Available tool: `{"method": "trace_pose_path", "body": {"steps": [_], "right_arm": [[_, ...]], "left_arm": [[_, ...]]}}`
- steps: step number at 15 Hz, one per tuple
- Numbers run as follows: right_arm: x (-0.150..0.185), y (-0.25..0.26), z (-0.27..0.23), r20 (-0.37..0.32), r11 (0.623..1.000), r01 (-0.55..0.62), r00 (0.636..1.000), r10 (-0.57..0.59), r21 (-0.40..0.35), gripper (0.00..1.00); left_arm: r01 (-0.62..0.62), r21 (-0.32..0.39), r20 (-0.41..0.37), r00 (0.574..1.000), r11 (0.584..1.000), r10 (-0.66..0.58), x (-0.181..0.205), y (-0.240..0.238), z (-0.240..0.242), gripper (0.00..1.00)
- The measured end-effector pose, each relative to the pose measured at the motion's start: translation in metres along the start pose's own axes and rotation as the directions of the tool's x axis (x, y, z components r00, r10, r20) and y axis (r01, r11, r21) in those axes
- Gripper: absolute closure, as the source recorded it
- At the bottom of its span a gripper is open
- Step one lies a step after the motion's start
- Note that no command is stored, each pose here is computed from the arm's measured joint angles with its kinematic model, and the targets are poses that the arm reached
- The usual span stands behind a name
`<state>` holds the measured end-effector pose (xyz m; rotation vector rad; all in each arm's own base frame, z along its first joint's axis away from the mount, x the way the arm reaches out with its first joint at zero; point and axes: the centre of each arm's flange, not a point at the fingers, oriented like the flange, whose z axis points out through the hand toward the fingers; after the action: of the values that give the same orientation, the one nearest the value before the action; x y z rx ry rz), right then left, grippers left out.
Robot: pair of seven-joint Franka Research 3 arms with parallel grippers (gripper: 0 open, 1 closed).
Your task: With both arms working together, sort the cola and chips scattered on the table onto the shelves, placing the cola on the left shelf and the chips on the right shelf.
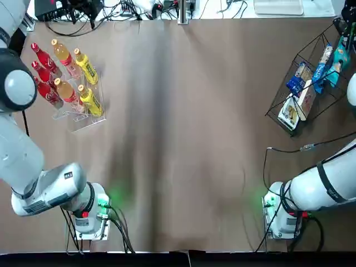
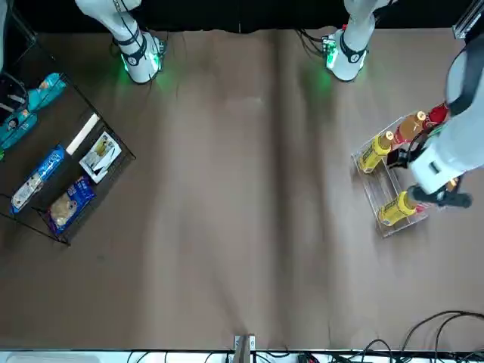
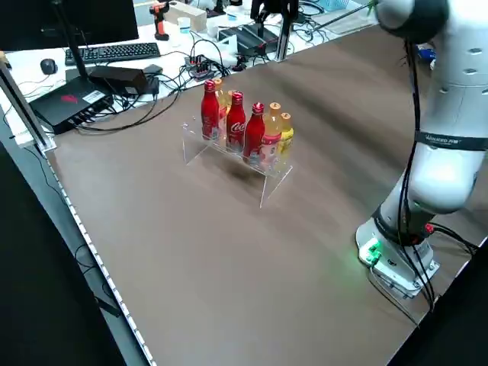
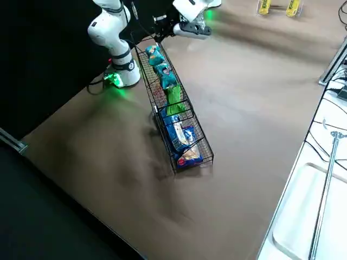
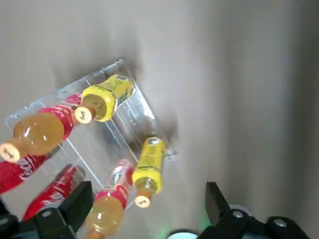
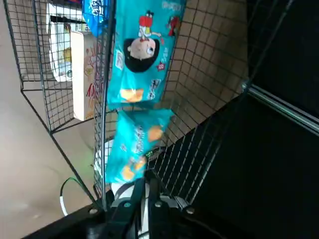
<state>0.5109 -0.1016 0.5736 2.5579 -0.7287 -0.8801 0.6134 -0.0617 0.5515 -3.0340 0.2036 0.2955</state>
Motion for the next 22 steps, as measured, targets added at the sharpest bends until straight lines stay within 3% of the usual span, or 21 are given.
{"method": "trace_pose_path", "body": {"steps": [2,3,8,12,14,15,17,22], "right_arm": [[0.002,-0.002,0.002,0.003,1.0,0.001,1.0,-0.001,-0.004,0.89],[0.002,-0.003,0.002,0.003,1.0,0.002,1.0,-0.002,-0.004,0.84],[-0.002,-0.019,-0.006,-0.037,0.999,0.042,0.998,-0.042,0.017,0.77],[-0.002,-0.059,-0.029,-0.183,0.965,0.17,0.974,-0.135,0.198,0.7],[0.001,-0.074,-0.046,-0.283,0.925,0.228,0.949,-0.141,0.304,0.66],[0.003,-0.089,-0.058,-0.346,0.884,0.274,0.928,-0.139,0.379,0.62],[0.007,-0.109,-0.064,-0.387,0.857,0.309,0.911,-0.142,0.413,0.59],[0.005,-0.174,-0.069,-0.458,0.826,0.385,0.871,-0.177,0.413,0.56]], "left_arm": [[0.06,-0.08,-0.054,0.996,0.995,-0.064,-0.023,-0.013,-0.033,0.0],[0.083,-0.1,-0.08,0.993,0.992,-0.091,-0.036,-0.021,-0.049,0.0],[0.063,-0.099,-0.106,0.992,0.993,-0.073,-0.075,-0.034,-0.065,0.0],[-0.01,-0.015,-0.081,0.997,1.0,0.009,-0.074,0.003,-0.053,0.0],[-0.022,-0.012,-0.081,0.996,1.0,0.021,-0.074,0.015,-0.053,0.0],[-0.014,-0.012,-0.081,0.997,1.0,0.013,-0.074,0.016,-0.052,0.0],[-0.005,-0.014,-0.079,0.997,1.0,0.004,-0.074,0.012,-0.051,0.0],[0.006,-0.017,-0.077,0.997,1.0,-0.007,-0.071,0.006,-0.048,0.0]]}}
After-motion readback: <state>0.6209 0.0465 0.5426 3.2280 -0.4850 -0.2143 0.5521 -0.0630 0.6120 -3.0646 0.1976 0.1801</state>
